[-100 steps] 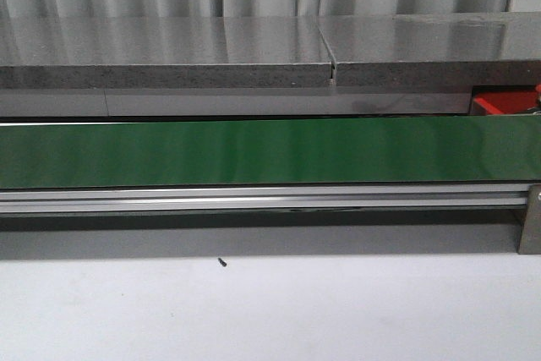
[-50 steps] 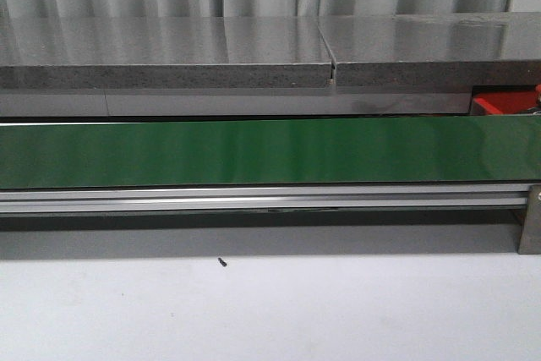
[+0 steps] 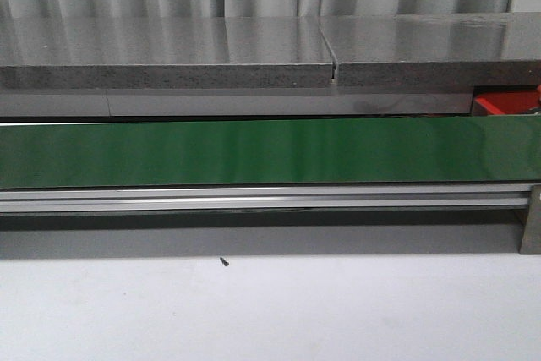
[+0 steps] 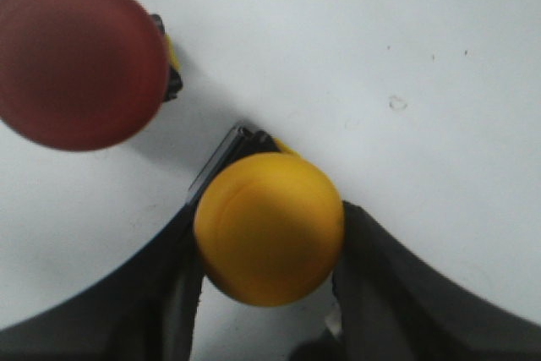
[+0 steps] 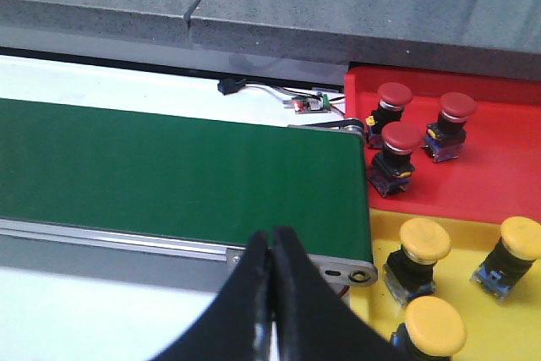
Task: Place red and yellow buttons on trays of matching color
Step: 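Lower the left gripper onto a yellow button and grasp it, then set the yellow button on the green belt and open the left gripper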
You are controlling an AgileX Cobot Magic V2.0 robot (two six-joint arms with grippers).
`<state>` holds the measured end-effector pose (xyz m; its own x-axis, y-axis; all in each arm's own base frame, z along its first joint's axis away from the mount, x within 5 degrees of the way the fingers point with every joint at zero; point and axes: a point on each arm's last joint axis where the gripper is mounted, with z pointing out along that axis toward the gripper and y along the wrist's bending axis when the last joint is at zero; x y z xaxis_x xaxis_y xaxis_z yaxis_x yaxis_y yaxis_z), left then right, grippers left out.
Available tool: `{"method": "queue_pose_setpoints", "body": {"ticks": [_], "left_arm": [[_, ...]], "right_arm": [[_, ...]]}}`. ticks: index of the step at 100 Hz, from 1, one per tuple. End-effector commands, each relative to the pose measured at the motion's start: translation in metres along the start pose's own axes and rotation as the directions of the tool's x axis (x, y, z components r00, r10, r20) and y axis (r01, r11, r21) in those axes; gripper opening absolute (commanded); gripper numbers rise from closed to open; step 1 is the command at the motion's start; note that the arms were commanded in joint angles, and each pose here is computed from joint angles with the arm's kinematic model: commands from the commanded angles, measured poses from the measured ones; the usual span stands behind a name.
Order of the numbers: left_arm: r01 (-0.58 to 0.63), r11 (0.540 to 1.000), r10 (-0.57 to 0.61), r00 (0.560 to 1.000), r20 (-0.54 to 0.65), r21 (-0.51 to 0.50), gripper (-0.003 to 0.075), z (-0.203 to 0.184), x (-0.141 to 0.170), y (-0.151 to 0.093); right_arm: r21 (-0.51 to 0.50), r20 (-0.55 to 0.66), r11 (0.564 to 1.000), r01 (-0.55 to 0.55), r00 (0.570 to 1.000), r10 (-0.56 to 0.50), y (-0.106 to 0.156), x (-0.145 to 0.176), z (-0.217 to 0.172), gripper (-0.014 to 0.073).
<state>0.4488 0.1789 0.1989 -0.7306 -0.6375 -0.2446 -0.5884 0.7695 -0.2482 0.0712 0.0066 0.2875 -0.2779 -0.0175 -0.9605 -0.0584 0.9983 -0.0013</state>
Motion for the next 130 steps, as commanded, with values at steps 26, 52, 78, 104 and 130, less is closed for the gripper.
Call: {"method": "queue_pose_setpoints", "body": {"ticks": [26, 52, 78, 104, 130], "left_arm": [[-0.151, 0.987, 0.13, 0.952, 0.276, 0.058, 0.0239, -0.132, 0.002, -0.023], [-0.207, 0.976, 0.172, 0.925, 0.338, 0.072, 0.0239, -0.166, 0.038, -0.027], [-0.197, 0.975, 0.151, 0.928, 0.339, 0.104, 0.0239, -0.167, 0.083, -0.016], [-0.175, 0.981, 0.147, 0.955, 0.256, 0.087, 0.0239, -0.14, 0.103, -0.005], [-0.166, 0.983, 0.146, 0.965, 0.218, 0.075, 0.0239, -0.121, 0.109, 0.001]], "right_arm": [[0.023, 0.096, 1.0, 0.003, 0.995, -0.006, -0.002, -0.015, -0.003, -0.0115], [0.023, 0.096, 1.0, 0.003, 0.995, -0.006, -0.002, -0.015, -0.003, -0.0115], [0.023, 0.096, 1.0, 0.003, 0.995, -0.006, -0.002, -0.015, -0.003, -0.0115], [0.021, 0.096, 1.0, 0.0, 0.995, -0.002, -0.002, -0.015, -0.003, -0.0115], [0.019, 0.097, 1.0, -0.005, 0.995, 0.003, -0.002, -0.015, -0.003, -0.0115]]}}
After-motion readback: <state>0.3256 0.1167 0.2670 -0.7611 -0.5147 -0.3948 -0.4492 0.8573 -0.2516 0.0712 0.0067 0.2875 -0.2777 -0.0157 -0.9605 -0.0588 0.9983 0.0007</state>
